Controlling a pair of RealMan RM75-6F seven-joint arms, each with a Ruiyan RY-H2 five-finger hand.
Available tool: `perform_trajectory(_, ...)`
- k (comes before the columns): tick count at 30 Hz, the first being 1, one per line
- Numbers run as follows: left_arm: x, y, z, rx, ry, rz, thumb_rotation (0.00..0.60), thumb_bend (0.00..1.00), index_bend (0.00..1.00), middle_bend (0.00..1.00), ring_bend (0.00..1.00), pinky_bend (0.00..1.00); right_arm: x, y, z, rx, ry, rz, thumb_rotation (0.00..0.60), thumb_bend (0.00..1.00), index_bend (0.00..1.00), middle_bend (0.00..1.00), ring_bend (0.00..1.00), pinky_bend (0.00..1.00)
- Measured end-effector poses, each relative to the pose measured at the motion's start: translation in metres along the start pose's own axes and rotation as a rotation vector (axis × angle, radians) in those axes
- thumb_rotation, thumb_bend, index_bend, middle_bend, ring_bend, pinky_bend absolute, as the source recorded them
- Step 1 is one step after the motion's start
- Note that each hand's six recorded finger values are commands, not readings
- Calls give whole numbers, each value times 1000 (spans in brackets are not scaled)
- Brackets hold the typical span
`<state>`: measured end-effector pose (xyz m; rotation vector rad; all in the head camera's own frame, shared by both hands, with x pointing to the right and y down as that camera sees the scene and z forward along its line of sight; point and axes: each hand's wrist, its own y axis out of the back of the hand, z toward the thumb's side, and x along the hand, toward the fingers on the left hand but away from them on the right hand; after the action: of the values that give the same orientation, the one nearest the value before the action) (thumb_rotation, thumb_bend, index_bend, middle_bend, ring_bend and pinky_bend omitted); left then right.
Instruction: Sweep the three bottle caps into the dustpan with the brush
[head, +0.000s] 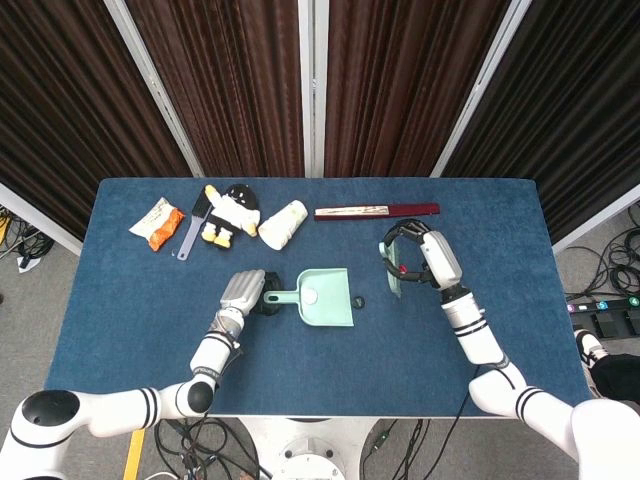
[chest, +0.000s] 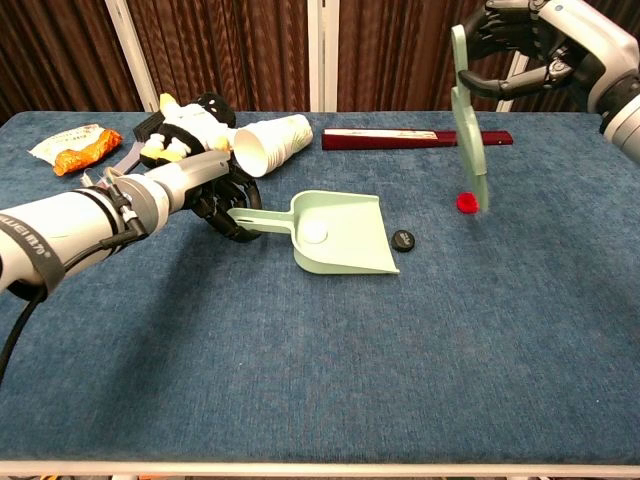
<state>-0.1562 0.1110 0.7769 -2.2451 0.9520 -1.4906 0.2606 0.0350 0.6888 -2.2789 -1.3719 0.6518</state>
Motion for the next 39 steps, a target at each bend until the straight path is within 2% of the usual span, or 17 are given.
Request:
perform_trajectory(7, 3, -3, 0, -9, 24, 4, 600, 397, 636, 596, 495, 475, -13, 25, -30, 65, -81, 38, 600, 466, 771, 619, 325, 238)
perform_trajectory(11, 5, -2, 1, -21, 34, 10, 600, 397, 636, 597, 495, 477, -19, 25, -42, 77, -112, 74, 600, 469, 774, 620, 325, 238)
perform_trajectory(20, 5, -3, 3, -34, 43, 14, 600, 397, 636, 599, 496, 480, -22, -9, -53, 17, -141, 172, 600, 475, 778, 621, 326, 238)
perform_trajectory(26, 4, -5, 3, -36, 40, 0, 600, 397, 636, 599, 496, 480, -21, -22, -57, -46, -152, 188, 600, 496, 785, 624, 325, 238)
perform_trajectory(30, 3, -8, 5, -41, 34, -8, 600, 397, 636, 600, 496, 480, -19, -33, -51, -100, -125, 205, 600, 510, 785, 624, 326, 238)
perform_trajectory(39, 0, -10, 5, -39, 25, -15, 600, 397, 636, 600, 495, 480, -12, -64, -21, -155, 1, 255, 600, 512, 789, 629, 326, 238)
